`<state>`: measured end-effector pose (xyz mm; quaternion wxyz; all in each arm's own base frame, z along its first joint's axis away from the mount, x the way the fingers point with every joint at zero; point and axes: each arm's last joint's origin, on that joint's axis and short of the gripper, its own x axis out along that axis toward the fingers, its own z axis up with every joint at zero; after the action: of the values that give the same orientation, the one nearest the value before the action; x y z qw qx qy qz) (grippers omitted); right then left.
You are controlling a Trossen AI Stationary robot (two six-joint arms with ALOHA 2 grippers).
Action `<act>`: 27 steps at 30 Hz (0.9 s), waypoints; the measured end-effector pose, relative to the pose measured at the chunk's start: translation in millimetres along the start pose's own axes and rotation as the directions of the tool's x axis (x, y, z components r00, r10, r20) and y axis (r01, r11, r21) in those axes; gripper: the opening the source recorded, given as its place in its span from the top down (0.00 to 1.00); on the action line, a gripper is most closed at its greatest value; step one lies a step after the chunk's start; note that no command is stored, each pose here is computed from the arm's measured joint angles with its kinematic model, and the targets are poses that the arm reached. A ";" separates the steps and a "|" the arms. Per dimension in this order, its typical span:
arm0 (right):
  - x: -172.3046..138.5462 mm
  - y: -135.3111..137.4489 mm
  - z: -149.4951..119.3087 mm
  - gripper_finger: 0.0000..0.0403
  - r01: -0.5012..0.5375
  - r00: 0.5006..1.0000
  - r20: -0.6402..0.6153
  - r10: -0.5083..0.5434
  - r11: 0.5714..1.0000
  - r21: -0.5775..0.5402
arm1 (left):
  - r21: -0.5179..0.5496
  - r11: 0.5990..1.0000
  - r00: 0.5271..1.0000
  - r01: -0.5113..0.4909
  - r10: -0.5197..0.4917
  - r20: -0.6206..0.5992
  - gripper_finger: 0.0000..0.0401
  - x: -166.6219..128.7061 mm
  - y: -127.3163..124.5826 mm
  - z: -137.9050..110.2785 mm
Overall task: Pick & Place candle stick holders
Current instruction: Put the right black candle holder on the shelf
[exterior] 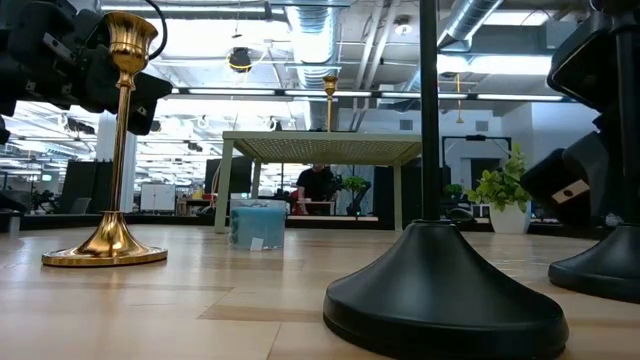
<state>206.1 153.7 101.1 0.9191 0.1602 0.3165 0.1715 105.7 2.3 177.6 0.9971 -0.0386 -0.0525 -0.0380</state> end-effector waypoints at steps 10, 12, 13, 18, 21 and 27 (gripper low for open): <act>-0.1 2.4 2.8 0.77 -0.035 0.999 0.023 0.034 0.999 0.003 | 0.000 1.000 1.000 0.000 0.000 0.000 0.98 0.0 0.0 0.1; 0.0 2.0 2.5 0.79 -0.031 0.999 0.019 0.031 1.000 0.003 | 0.000 1.000 1.000 0.000 0.000 0.000 0.98 0.0 0.0 0.0; 0.0 1.8 2.1 0.81 -0.029 0.999 0.015 0.029 1.000 0.003 | 0.000 1.000 1.000 0.000 0.000 0.000 0.98 0.0 0.0 0.1; -0.1 0.9 1.8 0.95 -0.011 1.000 0.011 0.011 1.000 -0.002 | 0.000 1.000 1.000 0.000 0.000 0.000 0.98 0.0 0.0 0.1; 0.0 -0.4 0.6 0.98 0.015 1.000 0.005 -0.015 1.000 -0.016 | 0.000 1.000 1.000 0.000 0.000 0.000 0.98 0.0 0.0 0.1; 0.1 -2.6 -0.1 1.00 0.044 0.999 0.009 -0.043 0.998 -0.042 | 0.000 1.000 1.000 0.000 0.000 0.000 0.98 0.0 0.0 0.1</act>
<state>206.7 151.4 99.9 0.9271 0.1346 0.3124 0.1575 105.7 2.3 177.7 0.9971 -0.0387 -0.0526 -0.0381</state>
